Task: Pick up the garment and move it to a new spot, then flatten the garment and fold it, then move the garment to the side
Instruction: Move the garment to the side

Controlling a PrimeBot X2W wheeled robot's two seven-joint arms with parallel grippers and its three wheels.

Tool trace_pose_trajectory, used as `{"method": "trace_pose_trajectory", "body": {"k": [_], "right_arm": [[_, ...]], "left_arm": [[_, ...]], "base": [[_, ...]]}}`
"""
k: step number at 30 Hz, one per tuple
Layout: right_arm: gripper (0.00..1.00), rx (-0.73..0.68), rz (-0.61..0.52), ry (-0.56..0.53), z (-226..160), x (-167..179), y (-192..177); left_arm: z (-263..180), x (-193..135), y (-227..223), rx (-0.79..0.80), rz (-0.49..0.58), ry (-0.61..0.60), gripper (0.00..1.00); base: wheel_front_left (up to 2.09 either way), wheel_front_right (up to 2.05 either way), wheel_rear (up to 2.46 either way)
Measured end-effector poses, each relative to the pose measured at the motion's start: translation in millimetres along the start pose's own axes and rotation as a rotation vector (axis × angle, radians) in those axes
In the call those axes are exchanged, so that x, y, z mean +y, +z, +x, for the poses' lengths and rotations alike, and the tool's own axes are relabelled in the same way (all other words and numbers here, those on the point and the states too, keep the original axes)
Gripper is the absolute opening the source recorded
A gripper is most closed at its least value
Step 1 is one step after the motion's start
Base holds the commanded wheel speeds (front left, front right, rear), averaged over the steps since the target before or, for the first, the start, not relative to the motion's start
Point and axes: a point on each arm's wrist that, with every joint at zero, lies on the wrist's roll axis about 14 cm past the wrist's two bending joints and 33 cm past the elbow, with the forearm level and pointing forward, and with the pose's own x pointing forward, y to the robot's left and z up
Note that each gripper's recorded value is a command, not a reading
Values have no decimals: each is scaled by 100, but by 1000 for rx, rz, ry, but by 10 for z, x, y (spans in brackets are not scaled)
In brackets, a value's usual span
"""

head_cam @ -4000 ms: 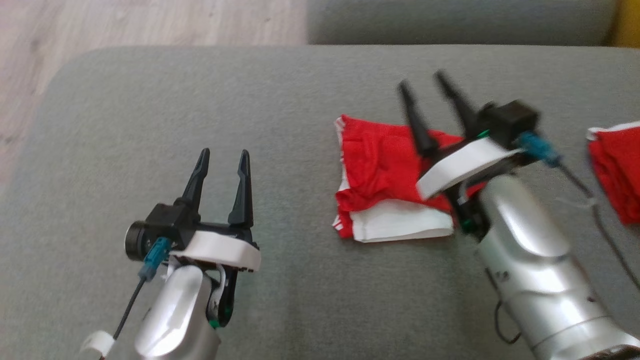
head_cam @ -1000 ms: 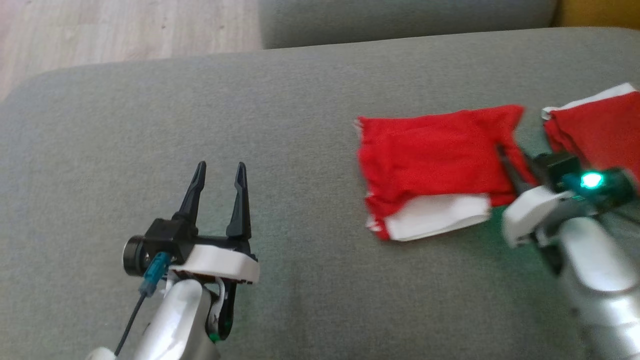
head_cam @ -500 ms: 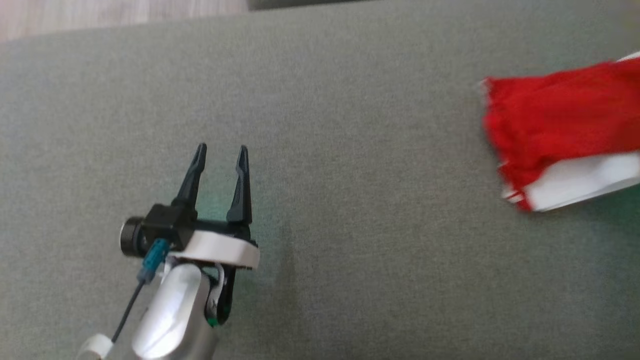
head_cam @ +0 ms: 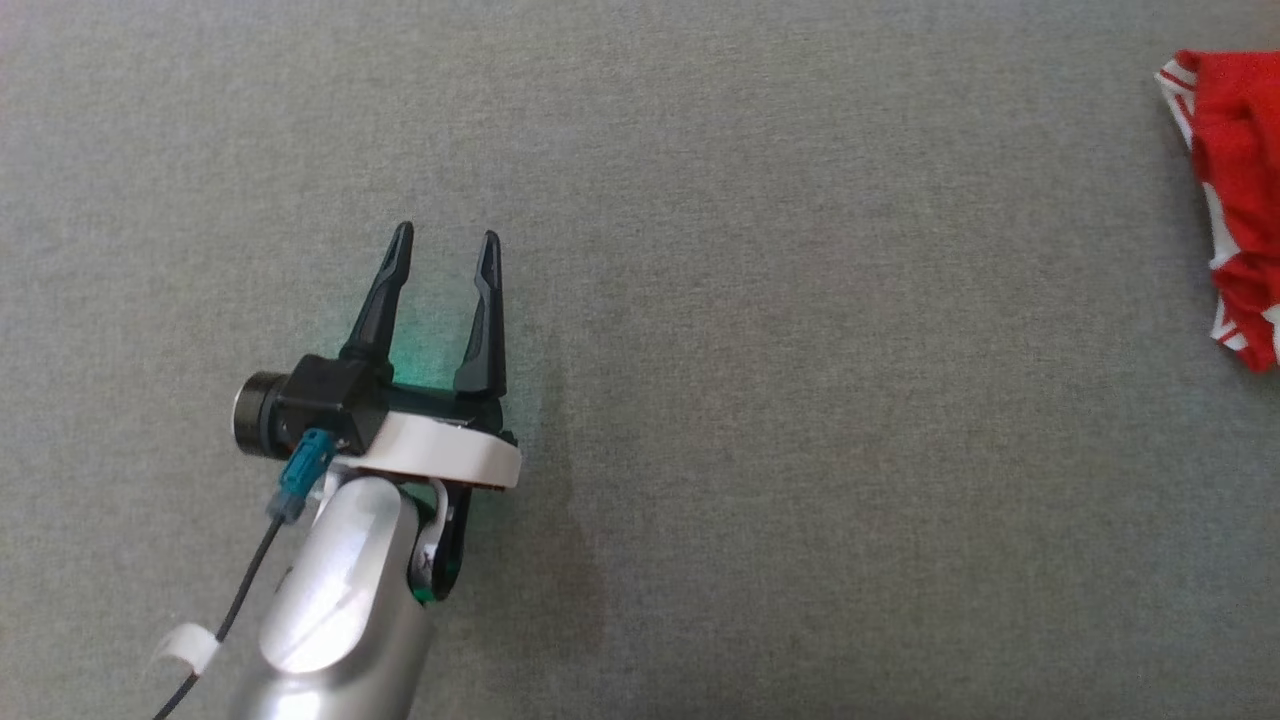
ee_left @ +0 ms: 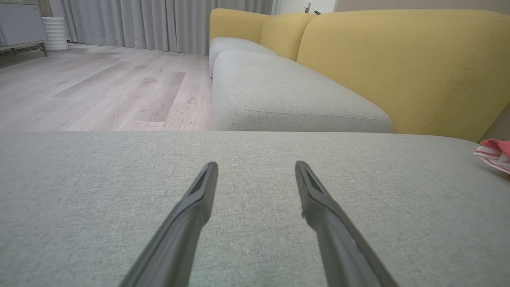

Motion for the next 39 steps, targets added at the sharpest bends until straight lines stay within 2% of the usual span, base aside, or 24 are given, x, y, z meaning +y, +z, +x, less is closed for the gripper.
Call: {"method": "trace_pose_trajectory", "body": {"k": [5, 6, 7, 15, 21, 27, 31, 35, 39], "right_arm": [[0, 29, 10, -20, 28, -43, -75], [29, 24, 9, -24, 24, -51, -71], [100, 19, 11, -27, 20, -55, -63], [100, -46, 86, -46, -98, -22, 142], [100, -220, 192, -66, -304, -10, 678], [100, -462, 356, -24, -696, 230, 1409], [100, -607, 503, 13, -1053, 403, 1766], [100, -696, 658, 67, -1396, 697, 1909], [100, -712, 750, 107, -1580, 975, 1825]], "left_arm": [[21, 18, 9, -3, 2, 3, 100], [20, 17, 11, -3, 2, 3, 100], [19, 15, 16, -4, 2, 2, 100], [-19, -43, 218, -50, 11, -7, 100], [-128, -115, 513, -119, 18, -16, 100], [-398, -138, 610, -143, 18, -3, 100], [-530, -151, 726, -175, 20, 3, 100], [-643, -188, 778, -193, 22, 0, 100], [-723, -189, 734, -185, 16, 5, 100]], "base": [[0, 0, 0], [0, 0, 0], [0, 0, 0], [0, 0, 0], [0, 0, 0], [0, 0, 0], [0, 0, 0], [0, 0, 0], [0, 0, 0]]}}
